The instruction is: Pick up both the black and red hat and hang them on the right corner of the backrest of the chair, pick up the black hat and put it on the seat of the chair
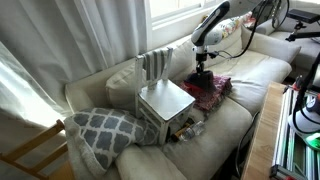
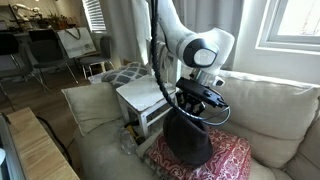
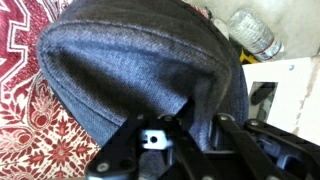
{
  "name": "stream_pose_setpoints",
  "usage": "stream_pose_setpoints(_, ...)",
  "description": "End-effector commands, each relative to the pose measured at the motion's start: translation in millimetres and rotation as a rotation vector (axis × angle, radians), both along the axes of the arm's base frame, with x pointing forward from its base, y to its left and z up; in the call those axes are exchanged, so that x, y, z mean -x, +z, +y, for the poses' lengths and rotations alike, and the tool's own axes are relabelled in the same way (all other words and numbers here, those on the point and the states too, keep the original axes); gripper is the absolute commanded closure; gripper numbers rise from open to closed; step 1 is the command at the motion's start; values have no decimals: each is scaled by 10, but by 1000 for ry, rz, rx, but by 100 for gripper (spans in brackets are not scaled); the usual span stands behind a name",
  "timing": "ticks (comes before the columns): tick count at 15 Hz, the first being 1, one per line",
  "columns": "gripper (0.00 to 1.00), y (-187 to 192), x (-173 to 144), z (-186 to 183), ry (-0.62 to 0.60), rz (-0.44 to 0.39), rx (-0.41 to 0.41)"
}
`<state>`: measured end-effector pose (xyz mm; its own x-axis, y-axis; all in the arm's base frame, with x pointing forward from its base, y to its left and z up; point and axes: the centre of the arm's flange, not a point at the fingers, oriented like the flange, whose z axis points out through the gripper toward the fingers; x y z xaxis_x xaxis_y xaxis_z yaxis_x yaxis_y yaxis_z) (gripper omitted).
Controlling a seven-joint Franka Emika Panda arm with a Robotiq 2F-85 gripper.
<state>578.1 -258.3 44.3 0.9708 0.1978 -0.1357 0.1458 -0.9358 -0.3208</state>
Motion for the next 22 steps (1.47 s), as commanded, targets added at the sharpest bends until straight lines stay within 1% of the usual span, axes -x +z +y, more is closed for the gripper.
stream_pose_setpoints(1, 97, 372, 109, -299, -46, -19, -119)
stream_pose_setpoints(3, 97, 579, 161, -407, -60, -48, -192)
stream_pose_setpoints(5, 97, 772, 179, -439, -68, -86, -243)
stream_pose_setpoints(9, 97, 1324, 117, -346, -74, -226, -323)
stream_pose_setpoints(12, 97, 1697, 11, -252, -68, -349, -418)
stream_pose_setpoints(14, 97, 1901, -38, -228, -56, -419, -466)
stream_pose_setpoints(18, 97, 2132, -62, -213, -36, -510, -535)
stream_pose_setpoints(20, 97, 2165, -68, -170, -19, -530, -570)
stream_pose_setpoints(22, 97, 2135, -96, -86, -8, -532, -600)
